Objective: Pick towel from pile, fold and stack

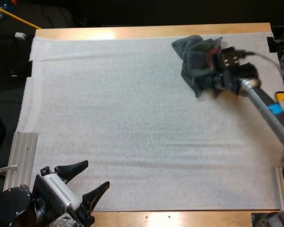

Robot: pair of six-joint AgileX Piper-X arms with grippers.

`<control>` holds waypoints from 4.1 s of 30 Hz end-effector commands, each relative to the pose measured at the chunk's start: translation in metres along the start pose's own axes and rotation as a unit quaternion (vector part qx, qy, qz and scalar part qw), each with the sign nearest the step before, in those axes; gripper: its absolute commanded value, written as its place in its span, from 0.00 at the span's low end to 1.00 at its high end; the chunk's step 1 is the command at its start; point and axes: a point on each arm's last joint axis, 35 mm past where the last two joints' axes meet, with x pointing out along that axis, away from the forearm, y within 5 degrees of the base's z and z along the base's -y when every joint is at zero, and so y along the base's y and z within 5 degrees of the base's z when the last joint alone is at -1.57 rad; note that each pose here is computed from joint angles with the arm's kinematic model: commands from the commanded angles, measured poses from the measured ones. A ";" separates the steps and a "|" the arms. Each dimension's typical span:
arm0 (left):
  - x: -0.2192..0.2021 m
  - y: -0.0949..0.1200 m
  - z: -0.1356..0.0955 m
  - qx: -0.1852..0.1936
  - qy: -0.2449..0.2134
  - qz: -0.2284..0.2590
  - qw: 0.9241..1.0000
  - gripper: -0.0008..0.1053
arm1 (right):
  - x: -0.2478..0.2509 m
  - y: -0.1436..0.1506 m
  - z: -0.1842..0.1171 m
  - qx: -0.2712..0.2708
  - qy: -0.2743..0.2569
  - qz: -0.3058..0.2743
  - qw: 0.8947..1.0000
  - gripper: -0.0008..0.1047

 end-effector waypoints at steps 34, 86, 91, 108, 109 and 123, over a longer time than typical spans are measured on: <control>0.000 -0.001 0.002 -0.001 -0.003 -0.006 1.000 0.66 | -0.285 0.130 -0.058 -0.128 -0.155 0.286 0.937 0.01; 0.000 -0.001 0.001 -0.004 0.001 -0.006 1.000 0.66 | -0.136 0.118 -0.063 -0.095 0.072 0.151 0.981 0.62; -0.001 0.001 -0.007 -0.025 0.034 0.004 0.999 0.66 | -0.113 0.119 -0.086 -0.094 0.099 0.138 0.981 0.62; -0.005 0.002 -0.032 -0.087 0.134 0.019 0.987 0.66 | -0.042 0.133 -0.137 0.005 0.098 0.190 0.977 0.43; -0.005 0.002 -0.032 -0.087 0.136 0.020 0.987 0.66 | -0.037 0.135 -0.138 0.011 0.103 0.188 0.977 0.40; -0.006 0.002 -0.034 -0.093 0.144 0.021 0.985 0.66 | 0.004 0.132 -0.146 0.067 0.148 0.157 0.974 0.38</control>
